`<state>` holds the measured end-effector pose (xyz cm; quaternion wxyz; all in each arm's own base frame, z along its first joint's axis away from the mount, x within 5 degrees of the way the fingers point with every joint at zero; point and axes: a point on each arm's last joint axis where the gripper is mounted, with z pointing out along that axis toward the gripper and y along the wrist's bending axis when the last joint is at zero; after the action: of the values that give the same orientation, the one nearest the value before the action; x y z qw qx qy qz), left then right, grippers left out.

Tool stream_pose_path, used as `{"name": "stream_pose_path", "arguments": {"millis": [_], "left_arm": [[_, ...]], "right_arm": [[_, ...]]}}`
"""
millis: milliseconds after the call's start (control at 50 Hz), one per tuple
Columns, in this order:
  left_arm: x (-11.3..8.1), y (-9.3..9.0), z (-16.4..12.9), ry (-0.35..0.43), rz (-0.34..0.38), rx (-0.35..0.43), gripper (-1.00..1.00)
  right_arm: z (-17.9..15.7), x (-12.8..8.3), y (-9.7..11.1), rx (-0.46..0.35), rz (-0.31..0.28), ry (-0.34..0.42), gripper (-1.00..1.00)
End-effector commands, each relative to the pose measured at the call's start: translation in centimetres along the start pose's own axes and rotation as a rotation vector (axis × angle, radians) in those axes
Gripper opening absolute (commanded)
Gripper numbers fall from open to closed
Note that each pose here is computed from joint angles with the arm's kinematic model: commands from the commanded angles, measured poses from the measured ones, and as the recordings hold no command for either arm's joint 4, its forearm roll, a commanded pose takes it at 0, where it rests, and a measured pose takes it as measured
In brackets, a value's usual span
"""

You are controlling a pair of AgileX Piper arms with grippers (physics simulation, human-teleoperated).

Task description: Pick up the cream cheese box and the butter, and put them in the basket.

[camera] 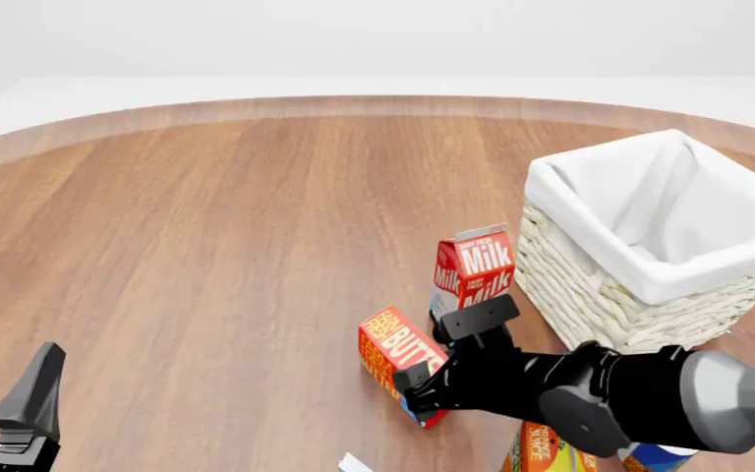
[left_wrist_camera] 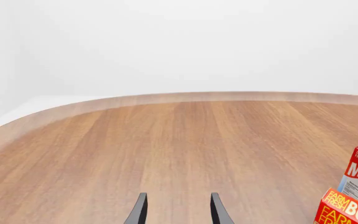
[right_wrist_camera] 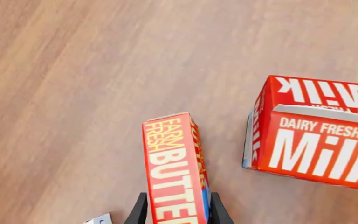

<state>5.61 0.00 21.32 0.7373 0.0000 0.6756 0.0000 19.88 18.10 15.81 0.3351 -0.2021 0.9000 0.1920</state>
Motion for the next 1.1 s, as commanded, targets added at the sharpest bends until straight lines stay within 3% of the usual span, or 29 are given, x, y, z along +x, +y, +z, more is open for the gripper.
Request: {"name": "stream_pose_path", "arguments": {"millis": [20,120,140,680,1100], "left_arm": [[0.0,0.0,0.0,0.000,0.000,0.000,1.00],[0.0,0.0,0.0,0.000,0.000,0.000,1.00],[0.0,0.0,0.0,0.000,0.000,0.000,1.00],[0.0,0.0,0.0,0.000,0.000,0.000,1.00],[0.0,0.0,0.0,0.000,0.000,0.000,1.00]], "right_arm": [[0.2,0.4,0.0,0.003,0.022,0.011,1.00],[0.3,0.2,-0.3,0.010,0.022,0.009,1.00],[0.2,0.1,-0.4,0.012,0.024,0.006,-1.00],[-3.5,-3.0,0.9,-0.012,-0.047,-0.051,-1.00],[-10.1,-5.6,2.4,-0.059,-0.102,-0.152,-1.00]]}}
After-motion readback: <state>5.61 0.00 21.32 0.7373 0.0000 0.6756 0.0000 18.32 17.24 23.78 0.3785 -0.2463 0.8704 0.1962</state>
